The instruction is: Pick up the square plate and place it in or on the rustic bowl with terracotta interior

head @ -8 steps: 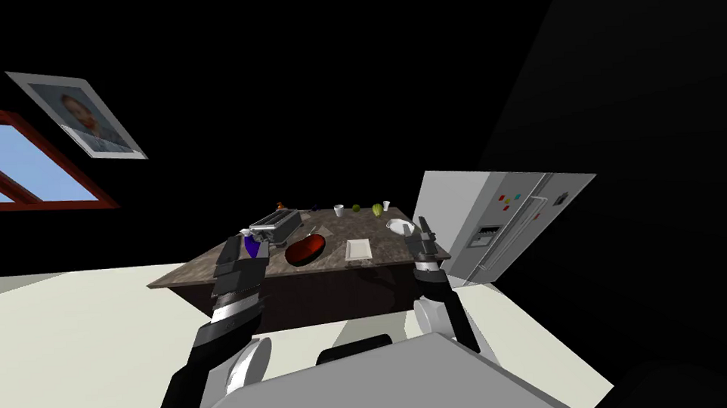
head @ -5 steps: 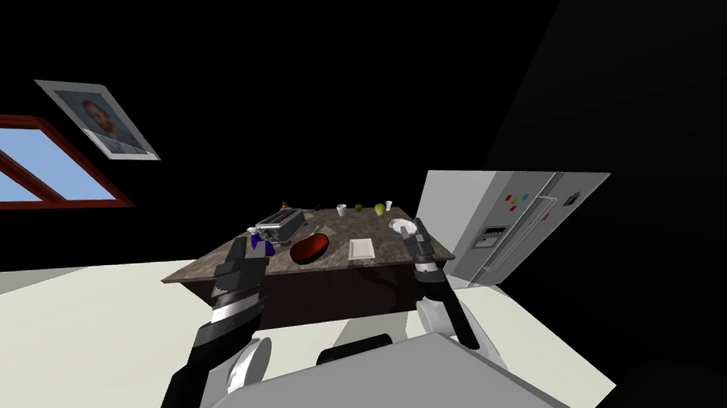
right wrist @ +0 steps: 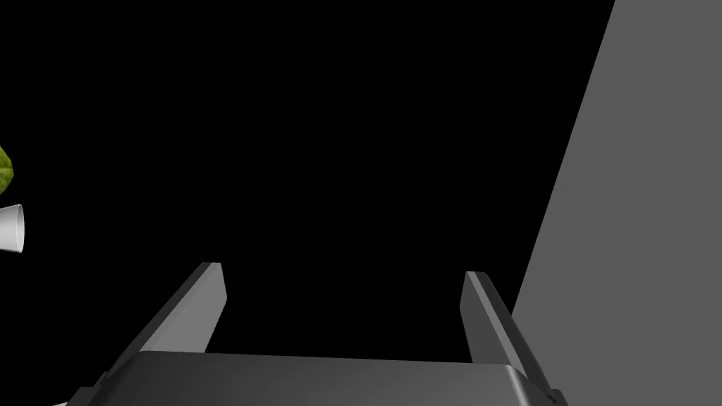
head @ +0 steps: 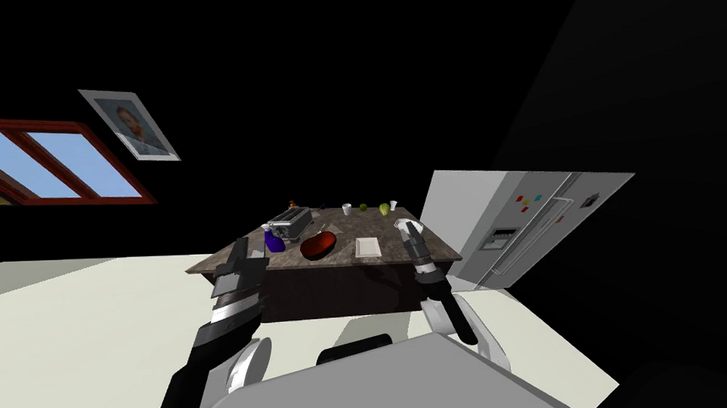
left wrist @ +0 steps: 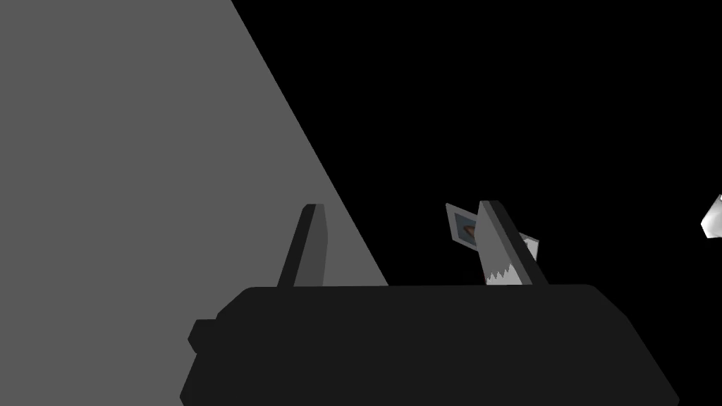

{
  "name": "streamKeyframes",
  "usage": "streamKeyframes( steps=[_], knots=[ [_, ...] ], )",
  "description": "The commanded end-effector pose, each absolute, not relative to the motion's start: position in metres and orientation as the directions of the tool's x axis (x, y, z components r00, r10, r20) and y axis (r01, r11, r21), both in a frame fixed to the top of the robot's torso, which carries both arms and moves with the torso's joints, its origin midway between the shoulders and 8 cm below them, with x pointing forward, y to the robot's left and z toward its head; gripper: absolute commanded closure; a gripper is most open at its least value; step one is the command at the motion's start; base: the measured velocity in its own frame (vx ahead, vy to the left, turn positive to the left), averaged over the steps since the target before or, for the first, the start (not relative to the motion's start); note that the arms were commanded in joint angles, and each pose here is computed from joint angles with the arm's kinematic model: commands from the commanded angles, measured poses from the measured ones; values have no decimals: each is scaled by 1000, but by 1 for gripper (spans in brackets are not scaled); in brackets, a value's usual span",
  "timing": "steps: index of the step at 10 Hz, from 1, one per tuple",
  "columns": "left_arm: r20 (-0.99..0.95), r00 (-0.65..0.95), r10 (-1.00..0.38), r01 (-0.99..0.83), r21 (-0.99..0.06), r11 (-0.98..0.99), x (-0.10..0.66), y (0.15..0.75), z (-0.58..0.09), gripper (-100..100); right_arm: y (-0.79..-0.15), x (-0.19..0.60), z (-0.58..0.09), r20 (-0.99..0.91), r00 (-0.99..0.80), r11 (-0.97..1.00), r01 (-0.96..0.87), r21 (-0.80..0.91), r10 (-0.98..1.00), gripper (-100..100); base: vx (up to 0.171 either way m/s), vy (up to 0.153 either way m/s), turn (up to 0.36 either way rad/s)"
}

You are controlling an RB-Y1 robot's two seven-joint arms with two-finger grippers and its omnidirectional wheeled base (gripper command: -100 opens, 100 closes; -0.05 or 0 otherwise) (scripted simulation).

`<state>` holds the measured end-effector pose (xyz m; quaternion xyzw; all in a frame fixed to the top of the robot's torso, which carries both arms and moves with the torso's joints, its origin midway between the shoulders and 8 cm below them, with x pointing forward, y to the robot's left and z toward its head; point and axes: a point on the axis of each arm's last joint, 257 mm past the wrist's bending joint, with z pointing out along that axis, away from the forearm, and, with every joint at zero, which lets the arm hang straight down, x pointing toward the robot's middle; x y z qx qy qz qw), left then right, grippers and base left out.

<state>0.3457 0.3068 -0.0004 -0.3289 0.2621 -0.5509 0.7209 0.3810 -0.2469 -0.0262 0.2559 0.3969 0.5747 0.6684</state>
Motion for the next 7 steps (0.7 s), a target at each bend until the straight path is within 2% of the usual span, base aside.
streamKeyframes(
  steps=[1, 7],
  knots=[
    [-15, 256, -967, 622, -763, 177, 346, 307, 0, 0, -247, 386, -37, -329, 41, 297, -550, 781, 943, -100, -13, 77, 122],
    [-16, 256, -967, 622, -763, 177, 346, 307, 0, 0, -246, 397, -65, -561, 74, 514, -512, 688, 825, -100, -14, 61, 54]
  ],
)
